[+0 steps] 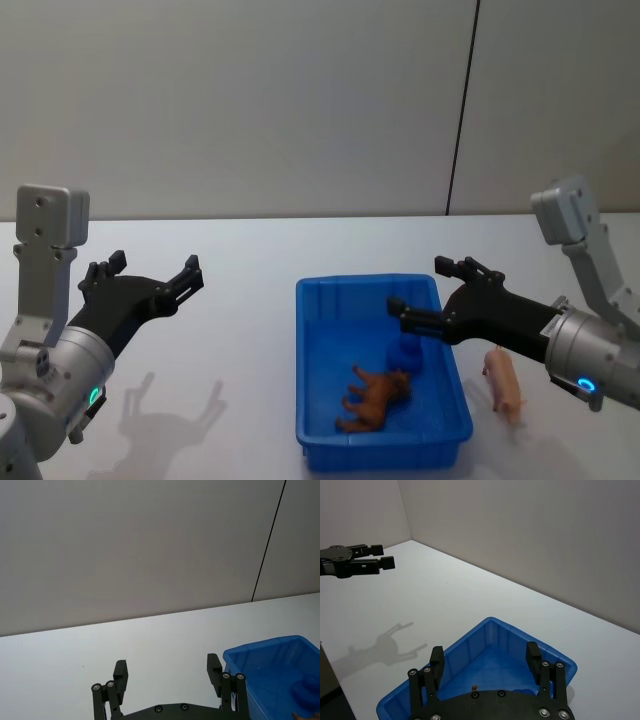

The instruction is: Pick up the two dolls from the table and place them into the box.

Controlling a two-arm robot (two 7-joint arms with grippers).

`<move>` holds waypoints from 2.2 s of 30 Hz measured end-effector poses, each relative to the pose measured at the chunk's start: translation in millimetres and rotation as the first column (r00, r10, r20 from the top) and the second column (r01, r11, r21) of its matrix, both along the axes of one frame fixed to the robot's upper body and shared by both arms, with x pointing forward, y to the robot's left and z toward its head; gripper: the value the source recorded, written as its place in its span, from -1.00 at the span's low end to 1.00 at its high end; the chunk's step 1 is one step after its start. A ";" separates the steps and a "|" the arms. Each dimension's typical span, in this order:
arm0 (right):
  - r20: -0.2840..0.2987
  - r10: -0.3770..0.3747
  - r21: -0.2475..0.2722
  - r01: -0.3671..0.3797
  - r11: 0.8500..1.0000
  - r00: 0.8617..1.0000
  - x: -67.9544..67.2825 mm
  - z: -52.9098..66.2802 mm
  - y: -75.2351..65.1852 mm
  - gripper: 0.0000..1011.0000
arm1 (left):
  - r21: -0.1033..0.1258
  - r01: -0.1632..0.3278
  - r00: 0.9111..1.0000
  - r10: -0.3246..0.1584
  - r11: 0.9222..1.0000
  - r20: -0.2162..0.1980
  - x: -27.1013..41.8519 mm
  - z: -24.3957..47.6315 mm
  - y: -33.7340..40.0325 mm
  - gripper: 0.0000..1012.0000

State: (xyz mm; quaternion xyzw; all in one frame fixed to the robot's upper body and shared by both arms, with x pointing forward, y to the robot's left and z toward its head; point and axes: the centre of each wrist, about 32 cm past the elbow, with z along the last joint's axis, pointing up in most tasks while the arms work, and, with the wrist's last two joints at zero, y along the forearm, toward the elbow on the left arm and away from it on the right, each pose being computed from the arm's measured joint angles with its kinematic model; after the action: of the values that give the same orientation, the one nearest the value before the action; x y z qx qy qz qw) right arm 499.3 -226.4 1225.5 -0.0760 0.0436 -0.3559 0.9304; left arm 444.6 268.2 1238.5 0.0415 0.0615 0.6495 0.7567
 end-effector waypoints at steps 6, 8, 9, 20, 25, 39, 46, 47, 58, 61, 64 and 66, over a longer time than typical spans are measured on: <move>0.002 -0.017 0.002 0.017 1.000 1.000 -1.5 -0.4 -2.9 0.98 | 0.000 0.000 1.000 0.000 1.000 0.000 0.0 0.0 0.0 0.98; 0.004 -0.027 0.003 0.027 1.000 1.000 -2.5 -0.4 -4.3 0.98 | 0.000 0.000 1.000 0.000 1.000 0.000 0.0 0.0 0.0 0.98; 0.005 -0.035 0.004 0.035 0.999 0.999 -3.1 -0.5 -5.0 0.98 | 0.000 0.000 1.000 0.000 1.000 0.000 0.0 0.0 0.0 0.98; 0.005 -0.162 0.017 0.162 0.987 0.987 -22.5 -3.0 -22.0 0.98 | 0.000 0.000 1.000 0.000 1.000 0.000 0.0 0.0 0.0 0.98; 0.001 -0.220 0.020 0.220 0.975 0.976 -38.2 -5.0 -30.3 0.98 | 0.000 0.000 1.000 0.000 1.000 0.000 0.0 0.0 0.0 0.98; -0.022 -0.332 0.018 0.332 0.943 0.943 -80.7 -8.3 -44.1 0.98 | 0.000 0.000 1.000 0.000 1.000 0.000 0.0 0.0 0.0 0.98; -0.044 -0.378 0.007 0.379 0.926 0.925 -94.1 -10.1 -46.3 0.98 | 0.000 0.000 1.000 0.000 1.000 0.000 0.0 0.0 0.0 0.98; -0.048 -0.384 0.006 0.384 0.923 0.922 -94.8 -10.3 -46.4 0.98 | 0.000 0.000 1.000 0.000 1.000 0.000 0.0 0.0 0.0 0.98; -0.139 -0.443 -0.030 0.443 0.896 0.886 -100.9 -16.3 -48.3 0.98 | 0.000 0.000 1.000 0.000 1.000 0.000 0.0 0.0 0.0 0.98; -0.165 -0.451 -0.038 0.451 0.891 0.877 -98.1 -18.6 -48.4 0.98 | 0.000 0.000 1.000 0.000 1.000 0.000 0.0 0.0 0.0 0.98; -0.184 -0.456 -0.043 0.456 0.889 0.871 -94.7 -20.9 -48.0 0.98 | 0.000 0.000 1.000 0.000 1.000 0.000 0.0 0.0 0.0 0.98; -0.203 -0.459 -0.050 0.459 0.887 0.865 -91.2 -23.0 -47.2 0.98 | 0.000 0.000 1.000 0.000 1.000 0.000 0.0 0.0 0.0 0.98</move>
State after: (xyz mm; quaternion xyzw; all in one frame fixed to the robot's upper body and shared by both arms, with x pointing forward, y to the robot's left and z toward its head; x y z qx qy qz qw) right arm 408.1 -273.6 1202.5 -0.1002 0.1578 -0.5569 0.8093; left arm 444.6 268.1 1238.4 0.0415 0.0615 0.6495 0.7568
